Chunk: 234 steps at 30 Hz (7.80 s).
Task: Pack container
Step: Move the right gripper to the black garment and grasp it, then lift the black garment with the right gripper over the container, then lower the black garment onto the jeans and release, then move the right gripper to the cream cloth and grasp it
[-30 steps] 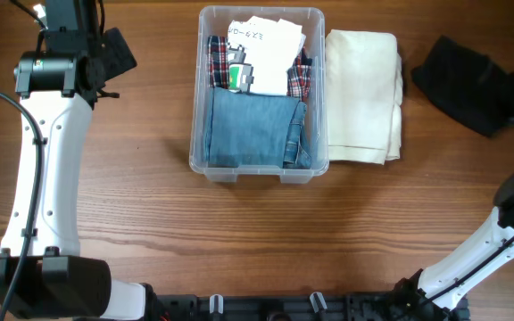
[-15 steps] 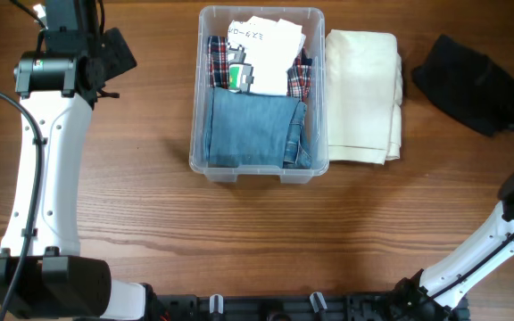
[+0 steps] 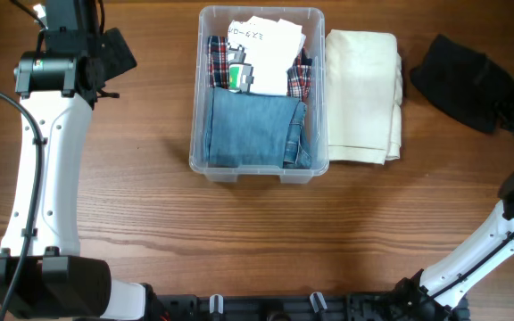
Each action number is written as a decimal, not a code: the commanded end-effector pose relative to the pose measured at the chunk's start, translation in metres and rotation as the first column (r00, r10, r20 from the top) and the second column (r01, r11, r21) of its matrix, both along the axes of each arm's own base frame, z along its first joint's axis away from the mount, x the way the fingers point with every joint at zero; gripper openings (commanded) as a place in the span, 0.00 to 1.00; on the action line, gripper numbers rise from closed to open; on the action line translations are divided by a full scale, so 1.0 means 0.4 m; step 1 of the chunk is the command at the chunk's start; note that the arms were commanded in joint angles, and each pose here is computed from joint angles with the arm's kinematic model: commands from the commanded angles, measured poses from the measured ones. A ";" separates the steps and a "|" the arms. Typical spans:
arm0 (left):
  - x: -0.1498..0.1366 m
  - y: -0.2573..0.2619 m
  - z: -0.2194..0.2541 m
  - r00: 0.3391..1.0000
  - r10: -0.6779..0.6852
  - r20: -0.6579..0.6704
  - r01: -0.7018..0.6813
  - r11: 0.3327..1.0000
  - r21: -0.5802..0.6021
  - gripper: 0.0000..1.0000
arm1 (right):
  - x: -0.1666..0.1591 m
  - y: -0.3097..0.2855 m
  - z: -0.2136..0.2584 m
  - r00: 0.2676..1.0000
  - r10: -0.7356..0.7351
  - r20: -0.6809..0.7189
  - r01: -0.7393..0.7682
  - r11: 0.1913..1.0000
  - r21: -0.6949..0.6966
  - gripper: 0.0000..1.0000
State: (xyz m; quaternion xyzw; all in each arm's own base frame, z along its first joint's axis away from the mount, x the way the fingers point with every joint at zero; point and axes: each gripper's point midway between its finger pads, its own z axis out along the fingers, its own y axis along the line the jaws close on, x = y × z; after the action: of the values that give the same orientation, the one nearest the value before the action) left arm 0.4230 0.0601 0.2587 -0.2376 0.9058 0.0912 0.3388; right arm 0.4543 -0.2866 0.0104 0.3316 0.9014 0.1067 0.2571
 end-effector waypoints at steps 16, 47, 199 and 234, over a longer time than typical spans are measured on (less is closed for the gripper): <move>-0.001 0.008 0.002 1.000 0.007 0.000 -0.007 1.000 0.013 1.00 | 0.027 0.085 0.560 0.908 0.118 0.402 -0.070 0.989 -0.131 0.04; -0.001 0.008 0.002 1.000 0.007 0.000 -0.007 1.000 0.013 1.00 | -0.126 1.206 0.886 0.505 0.659 0.558 -0.780 0.625 -0.032 0.04; -0.001 0.008 0.002 1.000 0.007 0.000 -0.007 1.000 0.013 1.00 | -0.014 0.570 0.123 0.871 0.469 -0.148 -0.488 0.862 -0.137 1.00; -0.001 0.008 0.002 1.000 0.007 0.000 -0.007 1.000 0.013 1.00 | -0.136 0.642 -0.020 0.762 0.583 -0.282 -0.575 0.809 0.121 0.54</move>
State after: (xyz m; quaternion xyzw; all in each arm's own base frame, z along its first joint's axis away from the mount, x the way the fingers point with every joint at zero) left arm 0.4230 0.0601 0.2587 -0.2378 0.9057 0.0911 0.3389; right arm 0.4000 -0.0309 0.0090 0.0755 0.9855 0.1382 0.0628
